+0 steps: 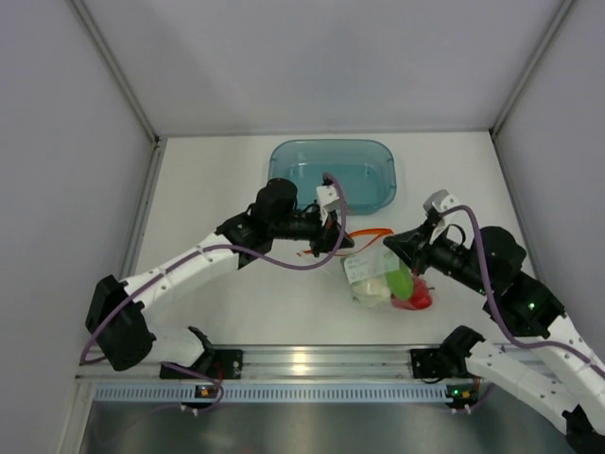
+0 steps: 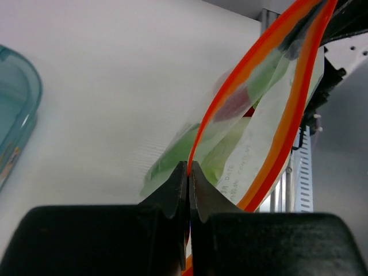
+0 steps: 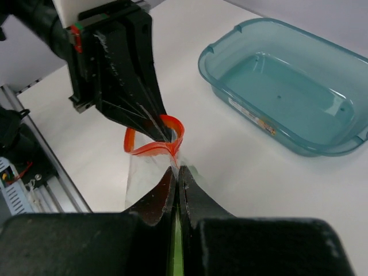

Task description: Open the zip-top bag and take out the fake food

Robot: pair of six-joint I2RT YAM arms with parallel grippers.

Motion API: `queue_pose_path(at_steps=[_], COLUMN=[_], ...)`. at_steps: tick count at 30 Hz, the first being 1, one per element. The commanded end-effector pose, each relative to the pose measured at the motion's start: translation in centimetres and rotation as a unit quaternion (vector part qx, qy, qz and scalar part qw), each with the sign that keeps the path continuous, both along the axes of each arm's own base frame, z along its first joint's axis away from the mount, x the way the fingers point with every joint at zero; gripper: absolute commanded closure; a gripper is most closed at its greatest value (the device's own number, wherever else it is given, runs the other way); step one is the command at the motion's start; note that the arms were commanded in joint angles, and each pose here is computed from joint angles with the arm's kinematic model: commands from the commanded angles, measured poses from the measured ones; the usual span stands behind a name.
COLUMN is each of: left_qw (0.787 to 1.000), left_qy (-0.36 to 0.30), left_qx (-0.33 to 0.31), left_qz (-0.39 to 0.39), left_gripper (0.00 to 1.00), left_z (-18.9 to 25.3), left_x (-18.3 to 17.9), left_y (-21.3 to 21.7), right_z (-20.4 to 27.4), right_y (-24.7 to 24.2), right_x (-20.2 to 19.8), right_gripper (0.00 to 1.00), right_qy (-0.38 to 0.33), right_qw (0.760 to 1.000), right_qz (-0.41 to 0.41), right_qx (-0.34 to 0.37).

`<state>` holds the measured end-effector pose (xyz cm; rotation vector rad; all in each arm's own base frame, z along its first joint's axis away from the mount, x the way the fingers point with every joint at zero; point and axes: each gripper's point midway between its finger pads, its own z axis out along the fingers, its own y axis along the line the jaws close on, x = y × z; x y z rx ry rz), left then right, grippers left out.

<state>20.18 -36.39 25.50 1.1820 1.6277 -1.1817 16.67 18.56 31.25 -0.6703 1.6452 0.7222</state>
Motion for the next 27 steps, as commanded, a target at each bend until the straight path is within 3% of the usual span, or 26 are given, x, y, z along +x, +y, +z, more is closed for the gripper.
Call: queue_pose_path(at_steps=[1, 5, 10, 15, 17, 23, 25, 26, 27], left_qw=[0.994, 0.98, 0.973, 0.95, 0.934, 0.87, 0.856, 0.837, 0.837], left_qy=[-0.021, -0.012, 0.033, 0.081, 0.095, 0.184, 0.184, 0.186, 0.189], left_qx=[-0.018, 0.003, 0.022, 0.026, 0.03, -0.002, -0.021, -0.042, -0.053], left_qz=[0.101, 0.199, 0.226, 0.301, 0.342, 0.457, 0.483, 0.512, 0.511], left_gripper=[1.0, 1.0, 1.0, 1.0, 1.0, 1.0, 1.0, 1.0, 1.0], left_z=[2.7, 3.1, 3.4, 3.8, 3.5, 1.7, 1.9, 1.6, 1.6], left_x=[2.3, 4.3, 3.3, 3.5, 4.3, 5.7, 5.7, 6.2, 5.6], left_y=[1.3, 3.4, 5.0, 7.1, 7.9, 8.6, 8.9, 9.3, 8.9], right_z=[1.6, 0.5, -0.3, 0.1, -0.7, -3.0, -4.5, -5.0, -5.5], right_y=[0.3, -0.1, 1.1, 2.7, 3.5, 5.6, 5.5, 5.6, 5.8], right_x=[3.1, 5.8, 6.7, 6.9, 6.8, 6.8, 7.1, 7.1, 7.1], right_gripper=[1.0, 0.97, 0.91, 0.69, 0.58, 0.55, 0.5, 0.46, 0.45], right_qy=[-0.004, 0.04, 0.086, 0.128, 0.156, 0.247, 0.263, 0.27, 0.276], right_qw=[0.998, 0.989, 0.982, 0.969, 0.964, 0.929, 0.923, 0.92, 0.917], right_qz=[-0.063, -0.14, -0.154, -0.149, -0.14, -0.136, -0.156, -0.16, -0.163], right_qx=[0.03, 0.036, 0.071, 0.147, 0.165, 0.239, 0.232, 0.236, 0.236])
